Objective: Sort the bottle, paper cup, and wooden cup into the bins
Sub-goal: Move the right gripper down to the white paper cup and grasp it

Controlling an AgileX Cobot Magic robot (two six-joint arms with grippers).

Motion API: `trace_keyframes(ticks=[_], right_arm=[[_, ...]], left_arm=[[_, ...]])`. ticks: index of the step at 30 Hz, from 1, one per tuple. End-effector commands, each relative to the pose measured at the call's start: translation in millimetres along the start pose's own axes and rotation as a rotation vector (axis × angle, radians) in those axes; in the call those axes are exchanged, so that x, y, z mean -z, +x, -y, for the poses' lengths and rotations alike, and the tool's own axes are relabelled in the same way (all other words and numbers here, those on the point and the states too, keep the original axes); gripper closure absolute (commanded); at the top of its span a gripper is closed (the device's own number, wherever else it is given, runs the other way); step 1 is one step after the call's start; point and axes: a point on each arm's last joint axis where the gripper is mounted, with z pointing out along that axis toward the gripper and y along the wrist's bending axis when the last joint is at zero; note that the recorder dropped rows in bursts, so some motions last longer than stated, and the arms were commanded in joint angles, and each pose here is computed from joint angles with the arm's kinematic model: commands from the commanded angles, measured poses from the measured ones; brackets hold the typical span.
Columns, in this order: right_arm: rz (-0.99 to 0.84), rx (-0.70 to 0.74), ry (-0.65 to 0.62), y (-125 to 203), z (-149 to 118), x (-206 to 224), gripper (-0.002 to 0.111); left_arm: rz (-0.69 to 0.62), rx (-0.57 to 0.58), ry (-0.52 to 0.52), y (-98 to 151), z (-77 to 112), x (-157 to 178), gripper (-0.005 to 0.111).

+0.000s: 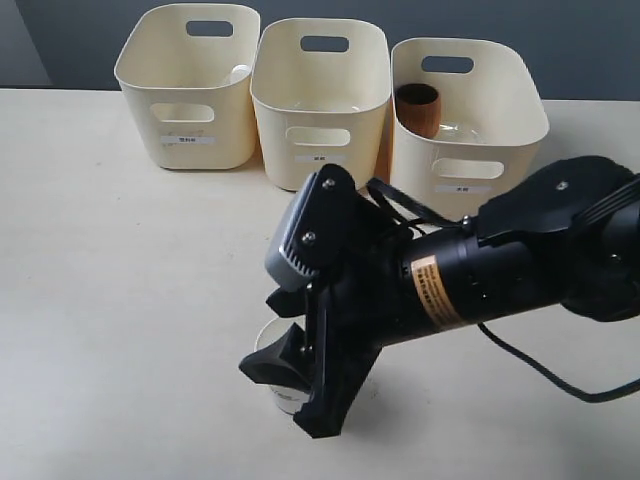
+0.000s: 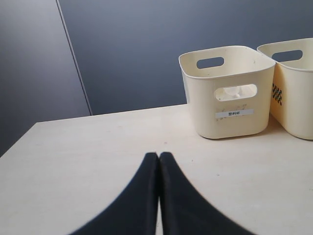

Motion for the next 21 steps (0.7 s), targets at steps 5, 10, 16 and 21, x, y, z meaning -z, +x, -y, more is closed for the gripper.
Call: trace_keyframes(ticks=[5,10,16,21], right_arm=[[-0.068,-0.003,-0.004,14.5,5.1,-17.2,0.05],[-0.092,-0.014,-0.009,19.9,7.2,-23.3,0.05],[-0.11,-0.008,-0.024,24.2,7.7,-28.1,0.05],[-0.136,-0.018,-0.036,30.7,8.9,-34.2,0.05]], left_arm=[[0.01,0.002,-0.002,-0.3,-0.1,0.3,0.107],[0.01,0.002,-0.002,-0.3,-0.1,0.3,0.107],[0.01,0.002,-0.002,-0.3,-0.1,0.3,0.107],[0.01,0.002,-0.002,-0.3,-0.1,0.3,0.107]])
